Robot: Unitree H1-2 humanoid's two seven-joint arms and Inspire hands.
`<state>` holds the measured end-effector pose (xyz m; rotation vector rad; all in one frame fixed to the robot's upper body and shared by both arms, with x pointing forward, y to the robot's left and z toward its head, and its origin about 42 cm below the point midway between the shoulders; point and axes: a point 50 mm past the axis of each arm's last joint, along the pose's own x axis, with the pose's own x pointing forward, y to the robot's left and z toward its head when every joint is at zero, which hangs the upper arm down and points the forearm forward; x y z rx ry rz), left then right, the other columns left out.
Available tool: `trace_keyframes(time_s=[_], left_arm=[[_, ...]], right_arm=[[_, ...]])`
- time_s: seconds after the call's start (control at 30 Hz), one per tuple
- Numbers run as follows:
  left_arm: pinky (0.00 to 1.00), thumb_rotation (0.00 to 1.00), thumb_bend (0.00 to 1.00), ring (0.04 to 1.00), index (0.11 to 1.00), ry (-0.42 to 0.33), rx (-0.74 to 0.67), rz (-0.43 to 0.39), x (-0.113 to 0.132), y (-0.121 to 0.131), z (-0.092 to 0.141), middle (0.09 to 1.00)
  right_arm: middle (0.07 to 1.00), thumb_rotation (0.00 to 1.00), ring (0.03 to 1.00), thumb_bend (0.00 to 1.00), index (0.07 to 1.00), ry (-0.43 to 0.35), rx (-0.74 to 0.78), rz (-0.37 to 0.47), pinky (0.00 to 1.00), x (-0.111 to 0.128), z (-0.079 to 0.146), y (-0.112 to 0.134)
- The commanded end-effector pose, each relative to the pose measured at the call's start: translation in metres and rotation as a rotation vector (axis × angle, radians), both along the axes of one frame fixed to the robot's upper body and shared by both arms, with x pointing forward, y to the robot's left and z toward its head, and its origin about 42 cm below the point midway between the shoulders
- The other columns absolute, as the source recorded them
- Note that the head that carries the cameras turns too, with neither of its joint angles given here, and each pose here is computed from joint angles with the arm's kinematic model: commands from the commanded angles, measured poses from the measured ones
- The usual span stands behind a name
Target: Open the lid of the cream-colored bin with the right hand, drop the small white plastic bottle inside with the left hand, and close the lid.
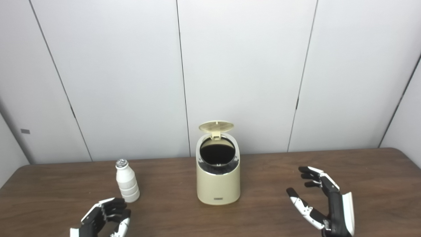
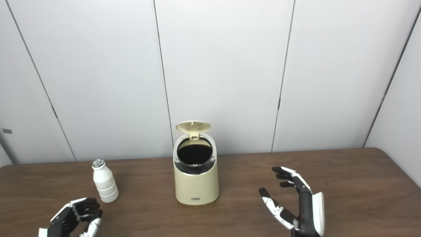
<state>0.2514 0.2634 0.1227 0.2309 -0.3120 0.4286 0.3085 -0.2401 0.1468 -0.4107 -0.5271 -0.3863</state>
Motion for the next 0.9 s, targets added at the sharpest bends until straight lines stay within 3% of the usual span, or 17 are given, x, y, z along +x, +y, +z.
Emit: trace_keyframes(time_s=[0.0, 0.13, 0.17, 0.2, 0.27, 0.3, 0.4, 0.63, 0.87], left_arm=[[0.44, 0.18, 0.76, 0.519, 0.62, 0.008, 0.033, 0.054, -0.005, 0.002, 0.009, 0.561], [0.43, 0.23, 0.89, 0.513, 0.669, 0.062, 0.022, 0.135, -0.012, 0.011, 0.014, 0.59], [0.46, 0.23, 0.9, 0.574, 0.732, 0.068, 0.024, 0.141, -0.011, 0.014, 0.015, 0.654], [0.47, 0.23, 0.9, 0.581, 0.739, 0.08, 0.032, 0.143, -0.009, 0.017, 0.015, 0.661], [0.6, 0.29, 0.88, 0.71, 0.884, 0.125, 0.068, 0.134, -0.004, 0.023, 0.016, 0.8], [0.75, 0.3, 0.87, 0.824, 0.953, 0.151, 0.077, 0.126, -0.001, 0.026, 0.016, 0.905], [0.95, 0.3, 0.92, 0.975, 0.995, 0.225, 0.066, 0.096, 0.013, 0.034, 0.015, 0.99], [0.95, 0.31, 0.99, 1.0, 1.0, 0.305, 0.014, 0.111, 0.064, 0.04, -0.001, 1.0], [0.88, 0.31, 1.0, 0.985, 1.0, 0.392, 0.062, 0.067, 0.093, 0.038, -0.004, 1.0]], right_arm=[[0.682, 0.26, 0.647, 0.31, 0.657, 0.012, -0.017, -0.009, 0.55, -0.001, -0.013, -0.007], [0.674, 0.26, 0.639, 0.3, 0.653, 0.012, -0.016, -0.01, 0.53, 0.003, -0.015, -0.009], [0.677, 0.25, 0.637, 0.3, 0.659, 0.014, -0.017, -0.011, 0.53, 0.003, -0.015, -0.009], [0.677, 0.25, 0.637, 0.3, 0.659, 0.016, -0.015, -0.01, 0.53, 0.004, -0.015, -0.009], [0.681, 0.23, 0.64, 0.3, 0.663, 0.019, -0.012, -0.008, 0.53, 0.004, -0.015, -0.009], [0.684, 0.23, 0.642, 0.3, 0.665, 0.02, -0.008, -0.006, 0.53, 0.005, -0.016, -0.009], [0.686, 0.23, 0.643, 0.3, 0.663, 0.016, 0.001, -0.002, 0.53, 0.006, -0.016, -0.009], [0.692, 0.21, 0.653, 0.3, 0.671, 0.01, -0.001, 0.003, 0.55, 0.004, -0.016, -0.012], [0.693, 0.17, 0.656, 0.3, 0.667, 0.011, -0.007, 0.01, 0.56, 0.005, -0.018, -0.017]])
